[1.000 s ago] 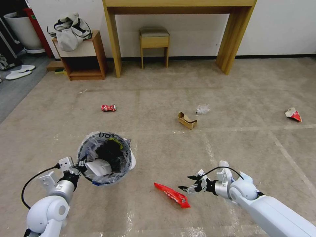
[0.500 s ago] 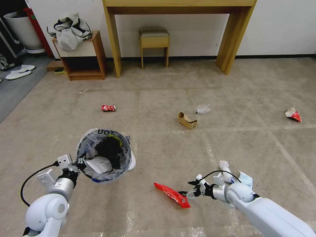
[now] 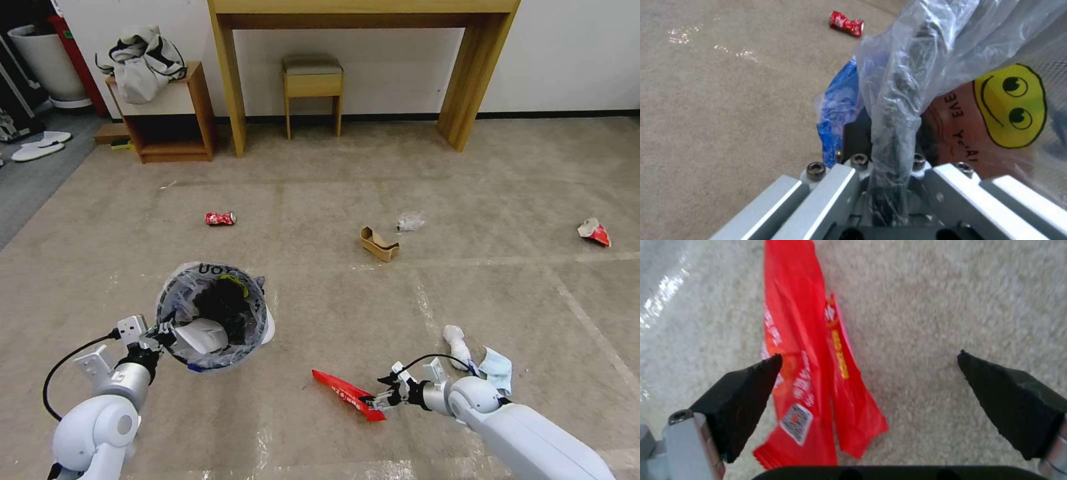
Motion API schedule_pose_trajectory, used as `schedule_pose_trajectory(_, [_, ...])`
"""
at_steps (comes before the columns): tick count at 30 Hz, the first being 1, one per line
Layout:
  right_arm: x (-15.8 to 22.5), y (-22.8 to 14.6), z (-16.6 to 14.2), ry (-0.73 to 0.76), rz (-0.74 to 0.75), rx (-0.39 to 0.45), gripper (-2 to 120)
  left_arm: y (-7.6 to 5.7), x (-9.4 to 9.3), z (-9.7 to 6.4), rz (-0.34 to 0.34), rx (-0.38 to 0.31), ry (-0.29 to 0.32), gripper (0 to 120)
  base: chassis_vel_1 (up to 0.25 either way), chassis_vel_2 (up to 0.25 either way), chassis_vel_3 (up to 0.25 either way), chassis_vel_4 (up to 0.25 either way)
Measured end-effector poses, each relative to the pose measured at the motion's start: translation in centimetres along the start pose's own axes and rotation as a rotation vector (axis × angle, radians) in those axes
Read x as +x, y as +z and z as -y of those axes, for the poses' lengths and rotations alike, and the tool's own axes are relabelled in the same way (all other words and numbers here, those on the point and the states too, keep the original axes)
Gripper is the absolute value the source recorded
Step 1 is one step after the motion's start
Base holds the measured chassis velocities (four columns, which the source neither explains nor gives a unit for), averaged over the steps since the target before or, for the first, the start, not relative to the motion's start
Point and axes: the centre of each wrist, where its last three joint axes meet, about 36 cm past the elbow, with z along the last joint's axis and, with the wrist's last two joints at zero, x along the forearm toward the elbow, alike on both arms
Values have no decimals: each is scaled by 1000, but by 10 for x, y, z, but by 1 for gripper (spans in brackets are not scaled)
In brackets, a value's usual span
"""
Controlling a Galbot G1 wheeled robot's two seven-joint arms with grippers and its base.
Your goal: Pick up the trash bin and place the garbage on the floor into it.
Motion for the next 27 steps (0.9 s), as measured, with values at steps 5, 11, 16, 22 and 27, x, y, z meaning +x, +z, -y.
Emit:
schedule_pose_trajectory(5, [-7,1,0,-1,-5,1,100,1,-2,-1,0,3,0,0,0,0,0,0])
schedule_pose_trajectory(11, [-14,1,1,1,-14,7,100,2,-4,-2,2,9,1,0,0,0,0,0])
schedule_pose_trajectory(16, [-20,0,2,2,-18,18,100,3,-4,-4,6,11,-2,0,0,0,0,0])
schedule_pose_trajectory(22, [-25,-2,1,-2,-18,24,100,5,-4,-5,5,14,-5,0,0,0,0,0])
schedule_pose_trajectory(27, [-31,-1,-3,1,-25,33,100,6,-5,-5,7,17,-6,0,0,0,0,0])
